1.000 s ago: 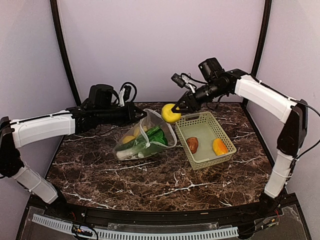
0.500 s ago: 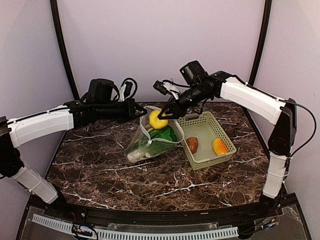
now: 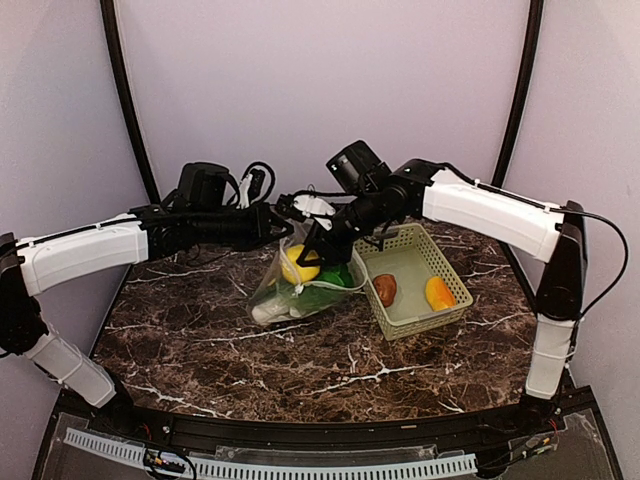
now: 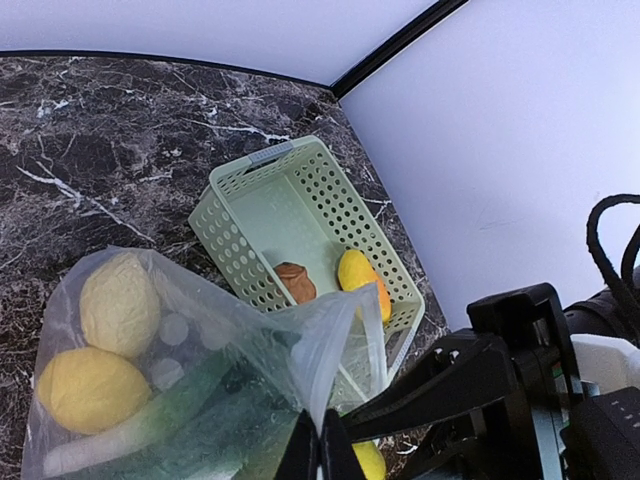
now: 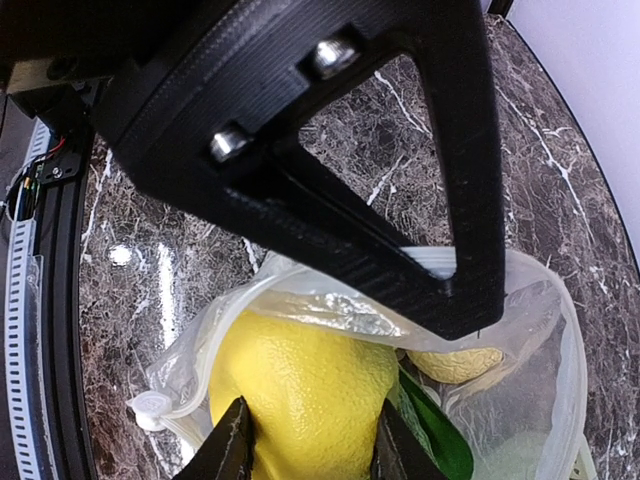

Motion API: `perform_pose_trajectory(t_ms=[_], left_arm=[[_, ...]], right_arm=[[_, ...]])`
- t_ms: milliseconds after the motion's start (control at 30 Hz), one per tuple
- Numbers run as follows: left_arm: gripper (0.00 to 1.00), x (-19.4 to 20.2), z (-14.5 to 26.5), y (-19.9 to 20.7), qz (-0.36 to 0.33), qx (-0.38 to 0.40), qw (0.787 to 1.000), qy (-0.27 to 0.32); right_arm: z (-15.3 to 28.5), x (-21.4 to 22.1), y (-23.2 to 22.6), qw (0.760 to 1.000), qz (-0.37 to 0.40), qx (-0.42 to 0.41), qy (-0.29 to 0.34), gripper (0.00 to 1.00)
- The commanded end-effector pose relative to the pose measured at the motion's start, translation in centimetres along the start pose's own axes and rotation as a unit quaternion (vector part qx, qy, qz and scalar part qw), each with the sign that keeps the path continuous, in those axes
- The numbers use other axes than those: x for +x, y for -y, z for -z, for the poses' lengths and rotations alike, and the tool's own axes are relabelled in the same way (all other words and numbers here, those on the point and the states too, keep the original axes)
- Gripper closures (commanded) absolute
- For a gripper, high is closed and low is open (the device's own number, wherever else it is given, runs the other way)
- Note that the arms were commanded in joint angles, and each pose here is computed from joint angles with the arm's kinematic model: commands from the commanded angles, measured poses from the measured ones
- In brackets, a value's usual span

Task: Place the food in the zip-top bag and seal the zipper
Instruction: Place the fake fruit in the zipper food storage bag.

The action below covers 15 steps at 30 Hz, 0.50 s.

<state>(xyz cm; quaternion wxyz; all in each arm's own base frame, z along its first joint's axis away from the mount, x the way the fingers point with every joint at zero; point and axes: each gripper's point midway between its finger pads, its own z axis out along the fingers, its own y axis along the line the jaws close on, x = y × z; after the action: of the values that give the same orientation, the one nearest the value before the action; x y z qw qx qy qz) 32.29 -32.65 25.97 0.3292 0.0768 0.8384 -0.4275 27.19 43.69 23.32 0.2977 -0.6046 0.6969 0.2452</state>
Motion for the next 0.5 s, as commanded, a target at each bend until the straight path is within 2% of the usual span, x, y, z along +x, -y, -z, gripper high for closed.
perform_pose_trajectory(t_ms=[0,167,300,400,467], left_arm=[[0.99,0.4,0.7,-0.3,0.009,-0.002,1.0,0.002],[0.99,0.5,1.2,-0.4,0.013,-0.003,1.0,0.009],[0.99,0.5,1.7,-0.6,0.012,-0.009,1.0,0.018],[0.99,0.4,2.0,-0.9,0.01,-0.015,1.0,0.023],[0.99,0.4,2.2,-1.0,0.009,-0.017,1.0,0.024]], right_arm=[[-1.8,0.8,-1.0,0.999,-0.022,-0.044,-0.009,0.64],[-3.8,1.9,-1.5,0.996,-0.053,-0.073,-0.024,0.58],[-4.0,1.9,-2.1,0.993,-0.065,-0.095,-0.025,0.39],[-2.7,1.2,-2.3,0.993,-0.061,-0.097,-0.017,0.25],[-1.0,0.6,-2.1,0.993,-0.06,-0.097,-0.003,0.24]])
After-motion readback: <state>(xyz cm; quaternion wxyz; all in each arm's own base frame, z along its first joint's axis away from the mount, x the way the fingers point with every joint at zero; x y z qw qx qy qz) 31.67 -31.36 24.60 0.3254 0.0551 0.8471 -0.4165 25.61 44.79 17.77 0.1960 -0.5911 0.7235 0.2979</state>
